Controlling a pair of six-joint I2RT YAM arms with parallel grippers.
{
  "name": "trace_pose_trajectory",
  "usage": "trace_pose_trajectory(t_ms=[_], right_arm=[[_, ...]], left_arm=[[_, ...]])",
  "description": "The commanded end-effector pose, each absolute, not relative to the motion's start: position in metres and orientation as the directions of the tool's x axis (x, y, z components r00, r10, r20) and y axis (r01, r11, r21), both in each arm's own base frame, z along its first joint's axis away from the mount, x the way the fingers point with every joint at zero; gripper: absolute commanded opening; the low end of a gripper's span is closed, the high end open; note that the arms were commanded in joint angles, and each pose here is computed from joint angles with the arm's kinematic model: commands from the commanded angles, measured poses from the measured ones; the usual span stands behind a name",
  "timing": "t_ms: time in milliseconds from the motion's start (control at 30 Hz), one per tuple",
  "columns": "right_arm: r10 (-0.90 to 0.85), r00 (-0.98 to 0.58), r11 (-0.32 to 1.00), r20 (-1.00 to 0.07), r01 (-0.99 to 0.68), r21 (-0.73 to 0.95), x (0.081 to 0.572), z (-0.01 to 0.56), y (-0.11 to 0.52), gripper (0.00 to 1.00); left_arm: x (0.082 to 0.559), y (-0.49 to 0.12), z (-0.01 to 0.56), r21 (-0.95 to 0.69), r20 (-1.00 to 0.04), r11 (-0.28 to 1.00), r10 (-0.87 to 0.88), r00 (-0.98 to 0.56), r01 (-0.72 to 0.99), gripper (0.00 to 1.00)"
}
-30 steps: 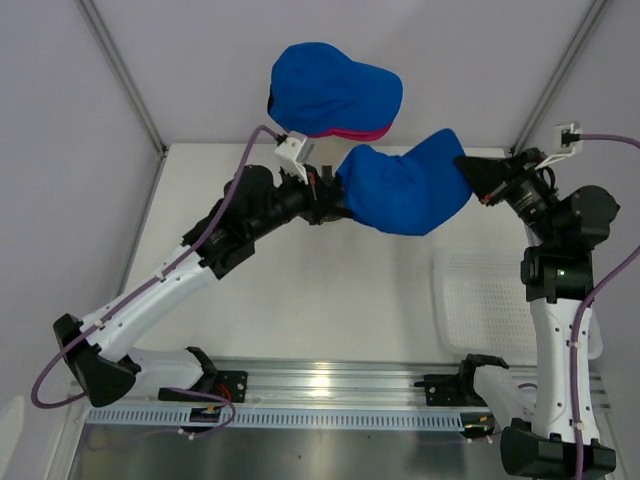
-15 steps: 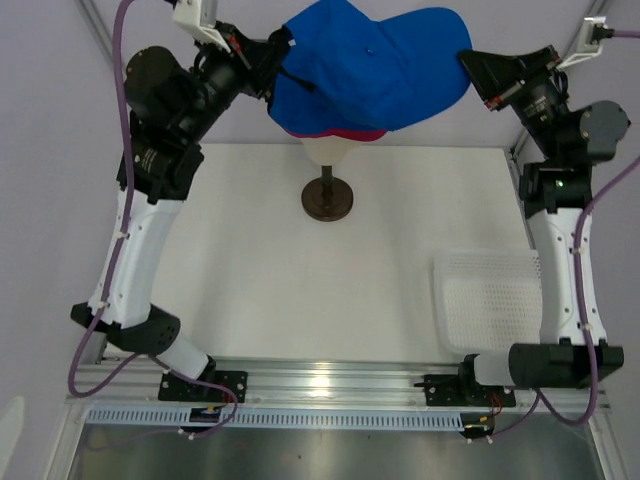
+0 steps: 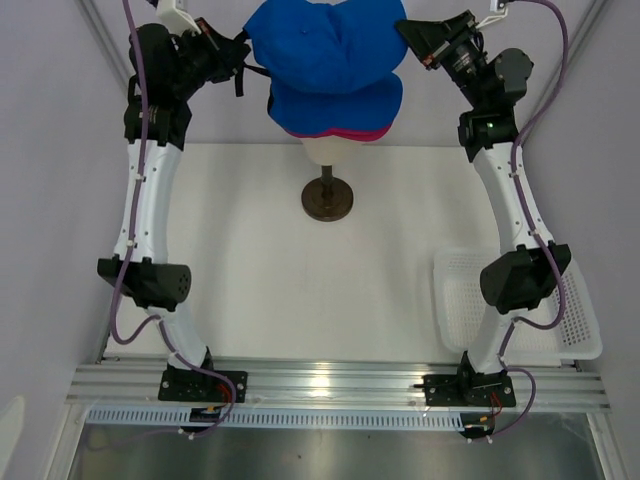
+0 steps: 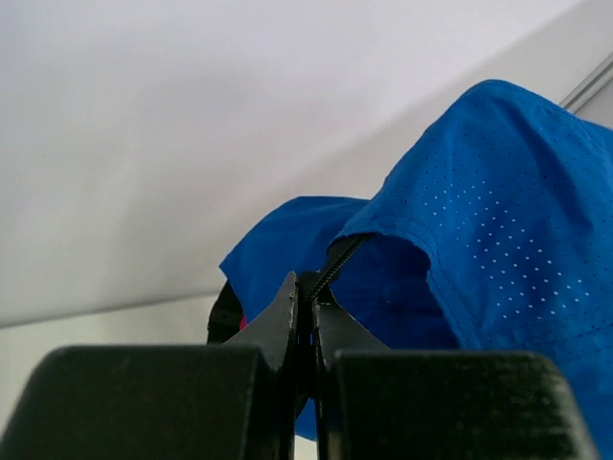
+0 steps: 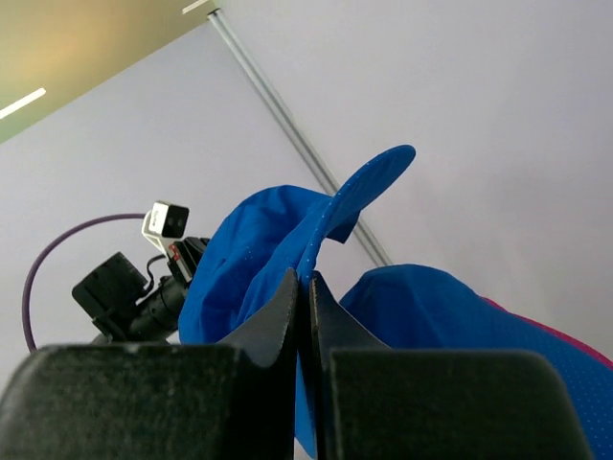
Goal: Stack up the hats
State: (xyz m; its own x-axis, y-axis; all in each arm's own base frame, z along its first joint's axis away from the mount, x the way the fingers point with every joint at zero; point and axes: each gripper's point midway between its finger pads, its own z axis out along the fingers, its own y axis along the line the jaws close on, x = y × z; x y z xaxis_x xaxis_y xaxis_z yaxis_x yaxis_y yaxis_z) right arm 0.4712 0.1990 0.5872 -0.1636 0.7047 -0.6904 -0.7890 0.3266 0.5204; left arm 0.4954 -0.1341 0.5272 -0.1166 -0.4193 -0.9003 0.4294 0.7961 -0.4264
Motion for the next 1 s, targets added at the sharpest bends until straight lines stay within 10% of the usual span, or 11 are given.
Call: trace_pose_trajectory(t_ms=[0,967], right_arm=[[0.782,-0.07,0.389,-0.619,-0.722,0.573,0.491,0.606,0.173,0.0],[0.684,-0.041,0.67,-0.729,-0.361,0.649,0.498,0.495,0.173,0.0]], left_arm=[[0.497,-0.118,0.545,-0.482,-0.866,0.765,-0.489,-0.102,0.426,0.01],[0.558,-0.1,0.407,-0.495,-0.848,0.835,-0.403,-0.345,0.241,0.01]])
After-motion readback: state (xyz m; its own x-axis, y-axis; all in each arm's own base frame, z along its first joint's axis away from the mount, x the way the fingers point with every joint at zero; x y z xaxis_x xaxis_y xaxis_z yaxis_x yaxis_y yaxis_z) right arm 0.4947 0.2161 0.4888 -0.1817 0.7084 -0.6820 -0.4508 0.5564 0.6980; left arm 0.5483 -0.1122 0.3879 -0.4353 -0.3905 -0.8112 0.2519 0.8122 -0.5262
